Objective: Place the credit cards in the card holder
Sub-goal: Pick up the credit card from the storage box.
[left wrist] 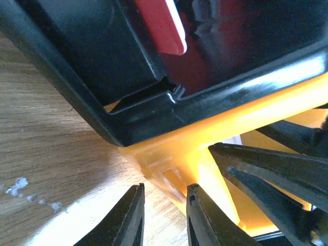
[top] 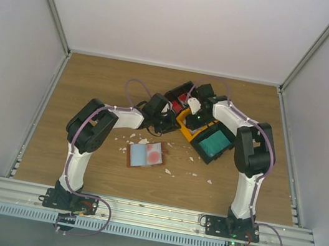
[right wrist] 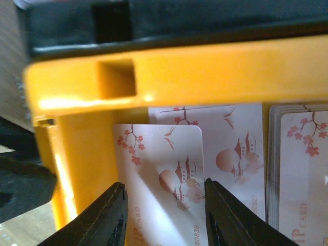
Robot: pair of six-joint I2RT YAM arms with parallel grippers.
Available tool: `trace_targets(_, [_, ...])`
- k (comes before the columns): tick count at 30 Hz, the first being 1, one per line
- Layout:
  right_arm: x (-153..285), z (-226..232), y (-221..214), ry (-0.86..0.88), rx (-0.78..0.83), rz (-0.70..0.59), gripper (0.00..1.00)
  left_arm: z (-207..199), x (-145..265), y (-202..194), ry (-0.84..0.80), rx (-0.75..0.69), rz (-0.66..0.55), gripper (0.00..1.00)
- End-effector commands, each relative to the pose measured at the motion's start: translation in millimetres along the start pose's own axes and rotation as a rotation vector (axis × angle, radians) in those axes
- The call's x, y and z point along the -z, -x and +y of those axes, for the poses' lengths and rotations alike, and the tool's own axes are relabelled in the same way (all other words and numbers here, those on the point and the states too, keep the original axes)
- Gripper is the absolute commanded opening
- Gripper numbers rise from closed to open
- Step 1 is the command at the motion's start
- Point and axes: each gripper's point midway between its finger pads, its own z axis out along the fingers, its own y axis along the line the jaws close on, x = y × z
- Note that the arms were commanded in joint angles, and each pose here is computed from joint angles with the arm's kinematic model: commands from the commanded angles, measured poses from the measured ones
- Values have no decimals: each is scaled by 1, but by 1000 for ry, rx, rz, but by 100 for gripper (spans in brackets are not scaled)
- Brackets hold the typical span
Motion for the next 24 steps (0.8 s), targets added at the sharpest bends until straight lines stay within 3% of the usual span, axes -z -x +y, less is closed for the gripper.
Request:
trace_targets(1, [17, 32, -12, 124, -26, 24, 41, 1, -11, 2, 6, -13, -15, 25])
trace_targets(9, [24, 39, -17, 153, -28, 24, 35, 0, -11, 2, 3, -15, -15, 25])
trace_targets(19, [28, 44, -20, 172, -17, 12, 34, -2, -10, 5, 3, -20, -22, 25])
trace_targets(24, [22, 36, -20, 133, -26, 23, 25, -3, -9, 5, 5, -23, -25, 25])
